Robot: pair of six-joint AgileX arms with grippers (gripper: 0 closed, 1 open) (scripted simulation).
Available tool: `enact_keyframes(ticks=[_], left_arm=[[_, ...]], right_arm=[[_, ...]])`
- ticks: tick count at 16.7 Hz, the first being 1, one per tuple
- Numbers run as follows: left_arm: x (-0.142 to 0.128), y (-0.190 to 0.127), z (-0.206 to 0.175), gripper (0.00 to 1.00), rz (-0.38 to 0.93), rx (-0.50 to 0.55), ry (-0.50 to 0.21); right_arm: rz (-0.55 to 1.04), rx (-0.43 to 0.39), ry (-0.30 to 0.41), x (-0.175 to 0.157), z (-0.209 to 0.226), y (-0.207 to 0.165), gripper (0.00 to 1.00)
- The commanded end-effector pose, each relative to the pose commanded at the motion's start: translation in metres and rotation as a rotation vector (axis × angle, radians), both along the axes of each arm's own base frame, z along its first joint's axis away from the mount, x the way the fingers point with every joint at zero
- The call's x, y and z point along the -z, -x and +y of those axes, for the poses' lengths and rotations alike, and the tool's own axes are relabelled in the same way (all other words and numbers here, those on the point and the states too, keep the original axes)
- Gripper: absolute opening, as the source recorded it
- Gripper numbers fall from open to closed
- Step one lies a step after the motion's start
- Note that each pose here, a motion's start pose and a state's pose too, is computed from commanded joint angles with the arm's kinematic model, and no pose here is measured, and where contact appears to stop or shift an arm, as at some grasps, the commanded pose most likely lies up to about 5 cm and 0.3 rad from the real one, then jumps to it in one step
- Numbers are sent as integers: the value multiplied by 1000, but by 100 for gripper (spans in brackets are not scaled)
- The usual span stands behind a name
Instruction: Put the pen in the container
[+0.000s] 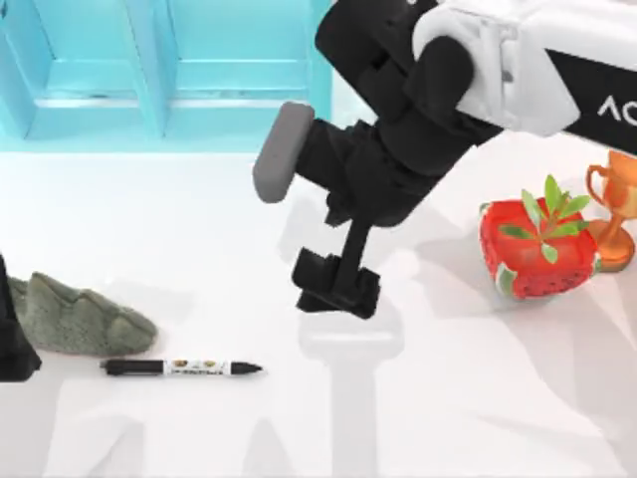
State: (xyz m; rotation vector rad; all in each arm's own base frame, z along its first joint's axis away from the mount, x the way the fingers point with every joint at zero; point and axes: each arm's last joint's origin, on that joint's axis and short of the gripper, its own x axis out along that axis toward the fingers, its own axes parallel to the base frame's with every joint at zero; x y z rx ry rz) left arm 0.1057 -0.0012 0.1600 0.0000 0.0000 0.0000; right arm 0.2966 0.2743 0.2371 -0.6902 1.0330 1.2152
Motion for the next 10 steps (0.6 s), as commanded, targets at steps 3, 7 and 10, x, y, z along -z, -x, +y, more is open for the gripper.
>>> enact_keyframes(ticks=[3, 7, 10], left_arm=[[0, 0, 0, 100, 0, 0, 0], [0, 0, 0, 100, 0, 0, 0], [0, 0, 0, 100, 0, 0, 0]], right_arm=[[74, -107, 54, 25, 51, -10, 100], [123, -193, 95, 54, 98, -15, 100], [123, -222, 100, 61, 118, -16, 100]])
